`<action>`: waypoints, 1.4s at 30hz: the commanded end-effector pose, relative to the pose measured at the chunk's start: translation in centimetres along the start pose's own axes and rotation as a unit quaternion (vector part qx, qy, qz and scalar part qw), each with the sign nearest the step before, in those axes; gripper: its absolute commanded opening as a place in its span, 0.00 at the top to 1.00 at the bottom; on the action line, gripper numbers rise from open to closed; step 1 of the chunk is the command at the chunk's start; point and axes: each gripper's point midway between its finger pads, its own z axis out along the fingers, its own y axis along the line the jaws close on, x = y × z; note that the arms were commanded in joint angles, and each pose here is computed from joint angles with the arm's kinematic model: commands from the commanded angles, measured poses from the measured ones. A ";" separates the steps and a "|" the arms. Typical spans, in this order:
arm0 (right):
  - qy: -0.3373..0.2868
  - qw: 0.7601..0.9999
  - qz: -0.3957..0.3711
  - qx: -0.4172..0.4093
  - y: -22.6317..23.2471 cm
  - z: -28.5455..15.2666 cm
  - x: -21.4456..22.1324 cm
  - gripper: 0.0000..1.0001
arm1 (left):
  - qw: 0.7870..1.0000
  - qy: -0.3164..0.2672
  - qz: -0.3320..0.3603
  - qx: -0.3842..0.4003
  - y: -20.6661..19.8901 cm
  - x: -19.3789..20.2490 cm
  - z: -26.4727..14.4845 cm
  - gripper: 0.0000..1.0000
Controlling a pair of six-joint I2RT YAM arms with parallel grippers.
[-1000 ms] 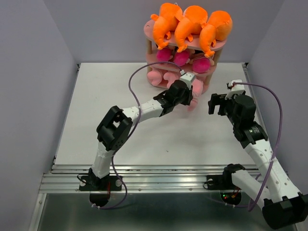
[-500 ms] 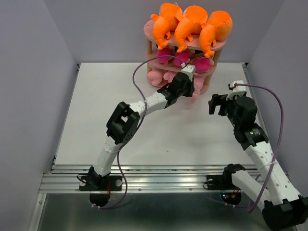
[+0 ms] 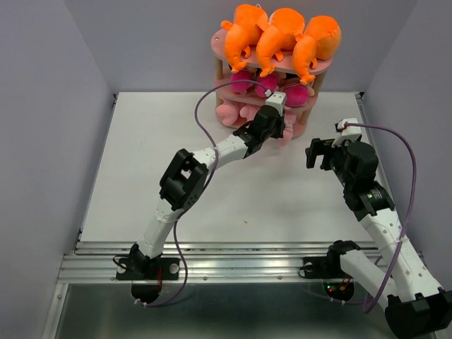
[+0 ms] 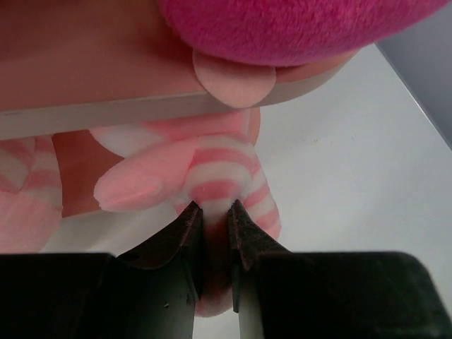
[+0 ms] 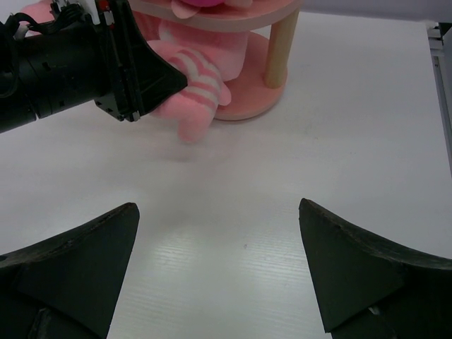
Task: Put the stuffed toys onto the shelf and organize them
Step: Place the stuffed toy onto shelf
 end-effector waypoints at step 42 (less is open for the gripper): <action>-0.045 0.999 0.002 0.001 -0.1 -0.2 -1.4 0.00 | 0.993 -0.113 -0.005 -0.041 1.3 -7.2 2.1 0.45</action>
